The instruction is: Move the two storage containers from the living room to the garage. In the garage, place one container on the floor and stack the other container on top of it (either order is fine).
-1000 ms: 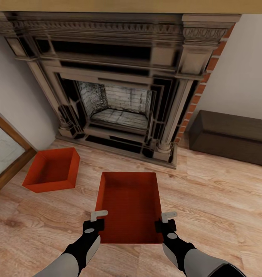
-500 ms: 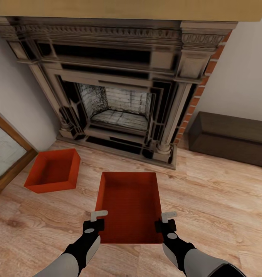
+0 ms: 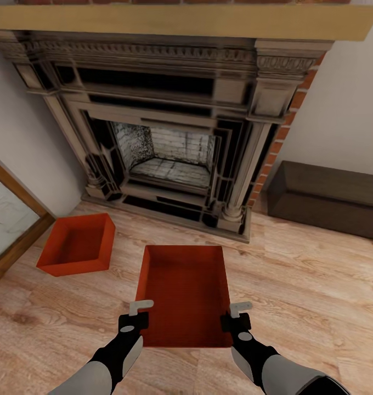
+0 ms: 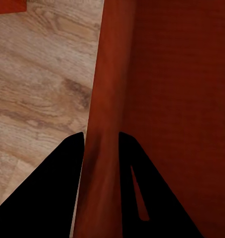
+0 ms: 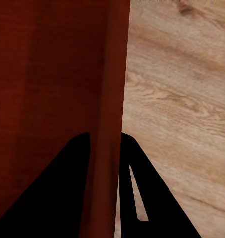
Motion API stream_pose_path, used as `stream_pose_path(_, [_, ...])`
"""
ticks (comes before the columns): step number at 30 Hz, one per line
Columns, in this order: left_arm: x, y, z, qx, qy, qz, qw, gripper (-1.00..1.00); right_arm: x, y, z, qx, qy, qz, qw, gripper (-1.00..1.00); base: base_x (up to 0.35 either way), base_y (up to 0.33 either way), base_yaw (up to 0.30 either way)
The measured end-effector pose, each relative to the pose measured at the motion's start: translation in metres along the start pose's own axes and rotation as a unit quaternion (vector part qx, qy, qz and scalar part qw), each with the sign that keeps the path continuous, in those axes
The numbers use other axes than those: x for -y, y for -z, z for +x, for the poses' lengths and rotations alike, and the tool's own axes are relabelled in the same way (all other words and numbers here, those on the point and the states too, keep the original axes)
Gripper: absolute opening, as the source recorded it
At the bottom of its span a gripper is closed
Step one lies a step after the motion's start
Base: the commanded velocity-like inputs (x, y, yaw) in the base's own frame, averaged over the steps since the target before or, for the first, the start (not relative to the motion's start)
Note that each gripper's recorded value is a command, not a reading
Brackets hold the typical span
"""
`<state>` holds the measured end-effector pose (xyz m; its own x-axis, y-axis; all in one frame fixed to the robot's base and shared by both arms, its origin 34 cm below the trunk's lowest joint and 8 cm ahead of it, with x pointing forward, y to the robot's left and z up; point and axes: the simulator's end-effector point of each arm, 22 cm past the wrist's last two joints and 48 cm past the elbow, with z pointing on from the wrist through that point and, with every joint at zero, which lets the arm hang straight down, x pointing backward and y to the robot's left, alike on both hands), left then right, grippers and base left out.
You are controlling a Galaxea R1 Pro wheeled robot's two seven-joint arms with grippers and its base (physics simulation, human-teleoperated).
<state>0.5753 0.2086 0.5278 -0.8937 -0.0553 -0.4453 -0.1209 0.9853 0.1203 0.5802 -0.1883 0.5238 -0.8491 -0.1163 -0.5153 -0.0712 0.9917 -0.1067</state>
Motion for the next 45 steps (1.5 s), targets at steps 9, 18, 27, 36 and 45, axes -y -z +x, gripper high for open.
stream_pose_path(9, [-0.002, 0.014, -0.010, 0.005, 0.001, 0.000, 1.0000, -1.00, 0.002, 0.013, -0.011, 0.005, -0.001, 0.001, 1.0000, -1.00, 0.000, 0.000, 0.000])
stream_pose_path(18, [-0.002, 0.017, -0.018, 0.012, 0.002, 0.000, 0.9999, -1.00, 0.003, 0.016, -0.019, 0.012, -0.001, 0.001, 0.9999, -1.00, 0.000, 0.000, 0.000])
stream_pose_path(27, [-0.003, 0.021, -0.026, 0.020, 0.003, 0.001, 0.9998, -1.00, 0.004, 0.019, -0.027, 0.020, -0.001, 0.002, 0.9998, -1.00, 0.000, 0.000, 0.000])
stream_pose_path(36, [-0.003, 0.024, -0.033, 0.027, 0.005, 0.002, 0.9996, -1.00, 0.005, 0.022, -0.035, 0.027, -0.002, 0.003, 0.9996, -1.00, 0.000, 0.000, 0.000])
stream_pose_path(45, [-0.003, 0.028, -0.039, 0.033, 0.006, 0.002, 0.9994, -1.00, 0.006, 0.025, -0.043, 0.034, -0.001, 0.004, 0.9994, -1.00, 0.000, 0.000, 0.000])
